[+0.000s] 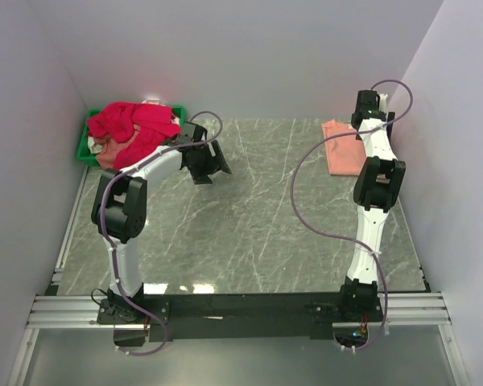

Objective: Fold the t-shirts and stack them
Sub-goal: Neatly place the folded tshirt to the corner, then reset both grippers

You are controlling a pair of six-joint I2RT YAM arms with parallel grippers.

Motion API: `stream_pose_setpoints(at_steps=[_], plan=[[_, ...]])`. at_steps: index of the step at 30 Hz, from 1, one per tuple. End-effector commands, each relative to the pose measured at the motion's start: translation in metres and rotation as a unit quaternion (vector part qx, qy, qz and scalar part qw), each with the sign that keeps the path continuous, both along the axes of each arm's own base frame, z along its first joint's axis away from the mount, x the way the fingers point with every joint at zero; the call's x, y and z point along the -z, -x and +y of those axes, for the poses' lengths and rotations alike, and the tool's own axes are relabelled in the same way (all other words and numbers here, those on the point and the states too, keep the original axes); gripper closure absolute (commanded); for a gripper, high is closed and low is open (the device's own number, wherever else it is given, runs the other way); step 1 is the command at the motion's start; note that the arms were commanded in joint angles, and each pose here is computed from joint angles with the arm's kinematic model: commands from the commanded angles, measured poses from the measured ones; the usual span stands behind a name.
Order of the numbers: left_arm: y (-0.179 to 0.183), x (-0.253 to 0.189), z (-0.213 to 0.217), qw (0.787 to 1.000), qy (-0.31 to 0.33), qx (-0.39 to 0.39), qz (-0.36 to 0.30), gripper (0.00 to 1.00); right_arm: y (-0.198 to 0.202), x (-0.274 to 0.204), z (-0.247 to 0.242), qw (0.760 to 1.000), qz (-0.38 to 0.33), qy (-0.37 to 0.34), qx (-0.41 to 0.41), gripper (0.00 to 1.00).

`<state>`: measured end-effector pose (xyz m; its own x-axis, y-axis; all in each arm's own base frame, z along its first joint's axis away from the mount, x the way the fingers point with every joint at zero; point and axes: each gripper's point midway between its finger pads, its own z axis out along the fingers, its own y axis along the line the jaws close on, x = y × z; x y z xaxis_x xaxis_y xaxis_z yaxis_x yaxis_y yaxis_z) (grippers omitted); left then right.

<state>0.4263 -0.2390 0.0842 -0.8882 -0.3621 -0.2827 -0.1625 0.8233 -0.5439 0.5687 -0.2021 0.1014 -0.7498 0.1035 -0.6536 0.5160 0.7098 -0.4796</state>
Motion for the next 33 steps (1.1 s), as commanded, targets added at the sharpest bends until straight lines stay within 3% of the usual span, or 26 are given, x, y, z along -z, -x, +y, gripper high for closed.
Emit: stream_pose_setpoints(at_steps=[1,11,20,24,33], plan=[[-0.013,-0.050,0.000,0.997,0.007,0.005,-0.071,0.17,-0.006,-0.029,-0.006,0.998,-0.054,0.013,0.021,0.21],[-0.007,-0.076,0.009,0.993,0.008,-0.008,-0.117,0.17,0.001,-0.089,0.044,0.990,-0.138,0.006,-0.017,0.14],[0.012,-0.108,0.028,0.982,0.012,-0.036,-0.186,0.17,0.031,-0.122,0.137,0.975,-0.182,-0.086,-0.093,0.14],[0.031,-0.119,0.042,0.976,0.012,-0.055,-0.212,0.16,0.062,-0.139,0.191,0.958,-0.196,-0.160,-0.135,0.14],[0.079,-0.123,0.075,0.967,0.007,-0.103,-0.232,0.16,0.173,-0.105,0.279,0.926,-0.134,-0.281,-0.216,0.14]])
